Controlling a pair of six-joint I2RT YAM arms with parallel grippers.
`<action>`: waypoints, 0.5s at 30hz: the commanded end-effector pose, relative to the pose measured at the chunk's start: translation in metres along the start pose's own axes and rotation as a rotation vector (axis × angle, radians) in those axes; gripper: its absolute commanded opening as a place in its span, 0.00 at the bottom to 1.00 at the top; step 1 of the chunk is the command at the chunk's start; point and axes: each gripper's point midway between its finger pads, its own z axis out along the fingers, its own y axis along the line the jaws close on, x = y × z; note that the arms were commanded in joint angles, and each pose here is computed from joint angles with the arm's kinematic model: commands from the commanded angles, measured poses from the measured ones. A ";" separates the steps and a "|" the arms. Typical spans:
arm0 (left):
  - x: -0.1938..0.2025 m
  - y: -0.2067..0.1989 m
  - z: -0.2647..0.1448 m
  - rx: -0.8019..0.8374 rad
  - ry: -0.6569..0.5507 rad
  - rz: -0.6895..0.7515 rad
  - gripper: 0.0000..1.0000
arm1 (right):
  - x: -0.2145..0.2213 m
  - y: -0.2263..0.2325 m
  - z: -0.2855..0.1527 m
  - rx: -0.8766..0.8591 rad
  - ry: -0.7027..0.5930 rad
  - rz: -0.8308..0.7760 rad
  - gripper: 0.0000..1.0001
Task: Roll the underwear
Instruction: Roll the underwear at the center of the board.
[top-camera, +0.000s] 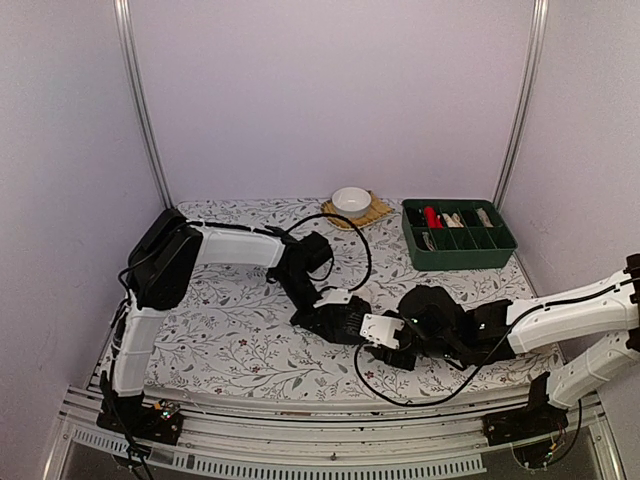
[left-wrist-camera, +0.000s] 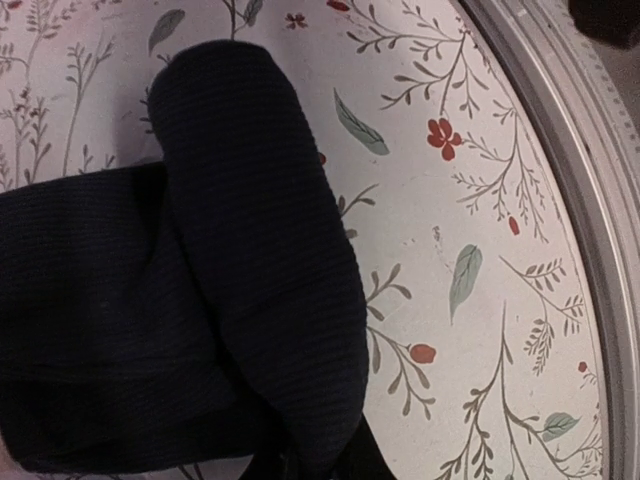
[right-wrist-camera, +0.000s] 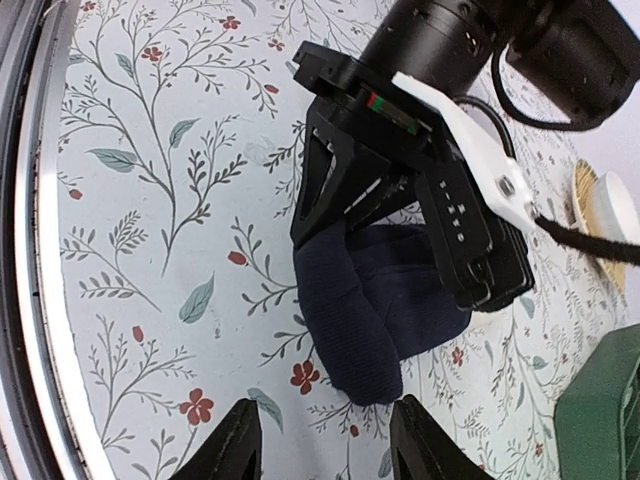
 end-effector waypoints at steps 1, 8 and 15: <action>0.041 -0.015 0.012 0.138 0.096 -0.198 0.00 | -0.011 -0.006 0.016 0.132 -0.001 -0.141 0.46; 0.045 -0.007 0.012 0.179 0.090 -0.255 0.00 | 0.007 -0.001 0.067 0.165 0.198 -0.303 0.46; 0.049 -0.007 0.012 0.194 0.090 -0.265 0.00 | 0.016 0.002 0.091 0.181 0.253 -0.356 0.50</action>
